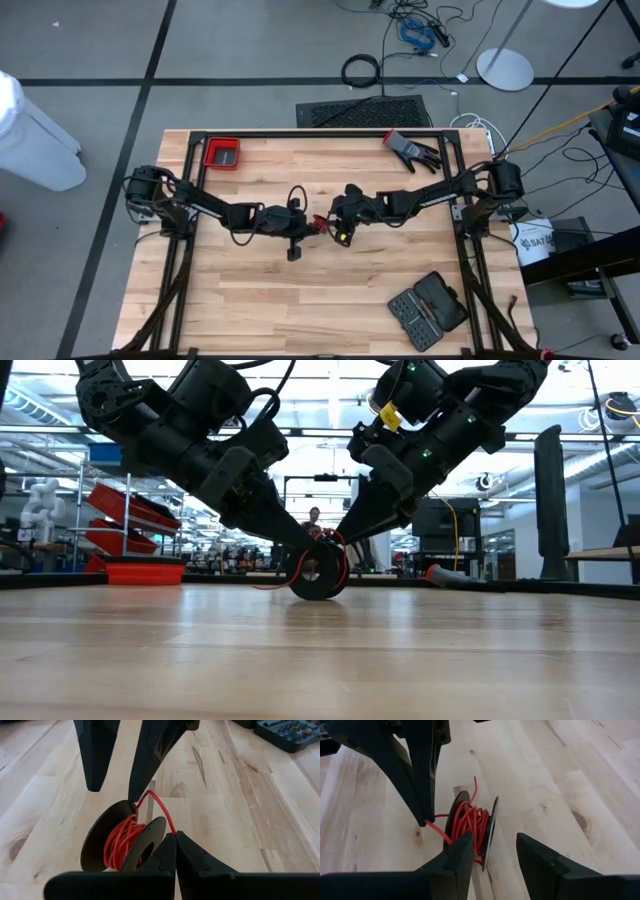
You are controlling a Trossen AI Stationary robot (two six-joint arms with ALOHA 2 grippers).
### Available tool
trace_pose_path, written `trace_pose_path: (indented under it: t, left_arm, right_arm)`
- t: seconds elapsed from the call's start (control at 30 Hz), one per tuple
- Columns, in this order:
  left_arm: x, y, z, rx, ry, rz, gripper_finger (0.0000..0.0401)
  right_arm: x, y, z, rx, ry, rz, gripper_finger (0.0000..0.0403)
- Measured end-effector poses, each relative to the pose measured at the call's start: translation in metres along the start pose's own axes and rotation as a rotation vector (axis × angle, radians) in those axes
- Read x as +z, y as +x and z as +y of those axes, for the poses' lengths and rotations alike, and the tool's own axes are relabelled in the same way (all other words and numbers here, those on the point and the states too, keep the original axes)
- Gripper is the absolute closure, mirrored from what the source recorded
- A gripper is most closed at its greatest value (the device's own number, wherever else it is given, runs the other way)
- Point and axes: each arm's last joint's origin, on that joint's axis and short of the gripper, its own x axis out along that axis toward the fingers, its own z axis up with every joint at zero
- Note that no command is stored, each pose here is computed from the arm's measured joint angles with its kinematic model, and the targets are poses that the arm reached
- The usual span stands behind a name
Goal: Coil cords
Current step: Uncoil the red wire from the spool
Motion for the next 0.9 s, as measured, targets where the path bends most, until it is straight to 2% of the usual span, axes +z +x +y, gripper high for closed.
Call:
trace_pose_path:
  t: [0.4,0.9]
  left_arm:
    - [0.0,0.0,0.0,0.0,-0.001,0.0,0.0397]
    - [0.0,0.0,0.0,0.0,0.0,-0.001,0.0397]
  right_arm:
    - [-0.002,-0.001,0.005,0.005,0.016,0.01,0.0265]
    - [-0.017,0.019,0.005,-0.013,0.014,0.053,0.0313]
